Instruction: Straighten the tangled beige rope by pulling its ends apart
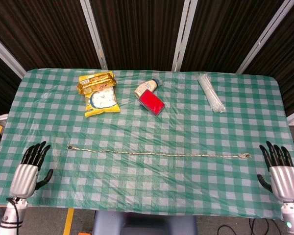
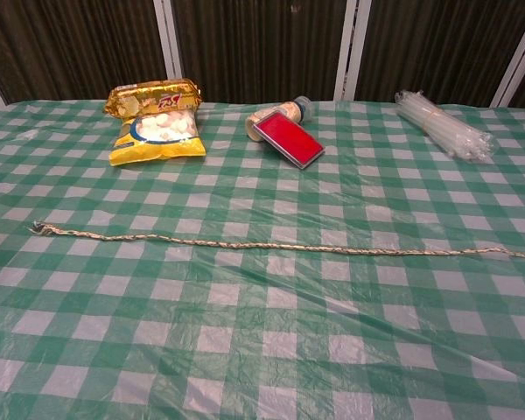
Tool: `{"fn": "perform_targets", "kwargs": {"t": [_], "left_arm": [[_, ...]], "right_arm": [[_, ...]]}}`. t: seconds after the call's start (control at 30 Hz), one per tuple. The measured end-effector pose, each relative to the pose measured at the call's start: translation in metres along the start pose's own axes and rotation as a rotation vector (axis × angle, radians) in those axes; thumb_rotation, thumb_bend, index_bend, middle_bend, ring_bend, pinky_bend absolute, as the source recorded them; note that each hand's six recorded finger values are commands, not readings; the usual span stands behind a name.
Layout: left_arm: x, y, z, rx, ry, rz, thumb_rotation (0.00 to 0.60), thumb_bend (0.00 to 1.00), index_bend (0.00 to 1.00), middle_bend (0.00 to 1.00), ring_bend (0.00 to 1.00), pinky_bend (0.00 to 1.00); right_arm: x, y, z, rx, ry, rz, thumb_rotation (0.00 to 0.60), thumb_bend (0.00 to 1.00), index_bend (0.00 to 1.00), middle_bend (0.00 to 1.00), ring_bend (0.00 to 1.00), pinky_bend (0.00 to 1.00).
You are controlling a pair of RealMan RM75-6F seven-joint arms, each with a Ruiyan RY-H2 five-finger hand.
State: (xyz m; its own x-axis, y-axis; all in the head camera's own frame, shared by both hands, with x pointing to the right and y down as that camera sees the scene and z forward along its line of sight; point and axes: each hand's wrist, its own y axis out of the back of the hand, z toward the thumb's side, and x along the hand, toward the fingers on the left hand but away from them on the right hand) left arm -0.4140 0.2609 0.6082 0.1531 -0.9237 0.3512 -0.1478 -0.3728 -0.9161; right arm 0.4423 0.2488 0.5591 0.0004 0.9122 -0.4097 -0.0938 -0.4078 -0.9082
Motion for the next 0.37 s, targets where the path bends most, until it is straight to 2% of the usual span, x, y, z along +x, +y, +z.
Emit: {"fn": "perform_targets", "kwargs": {"t": [0.1,0.23,0.37], "left_arm": [[-0.011,0.005,0.002,0.023,0.008,-0.027,0.600,0.41,0.00,0.00,0.00,0.08],[-0.017,0.009,0.001,0.037,0.024,-0.052,0.600,0.41,0.00,0.00,0.00,0.09],[-0.016,0.010,0.000,0.045,0.022,-0.048,0.600,0.40,0.00,0.00,0.00,0.09]], "right_arm": [[0.021,-0.003,-0.003,-0.005,-0.008,0.033,0.600,0.34,0.00,0.00,0.00,0.00],[0.022,-0.006,-0.001,-0.016,0.007,0.087,0.600,0.34,0.00,0.00,0.00,0.00],[0.023,-0.006,0.002,-0.017,0.017,0.095,0.600,0.34,0.00,0.00,0.00,0.00]]}}
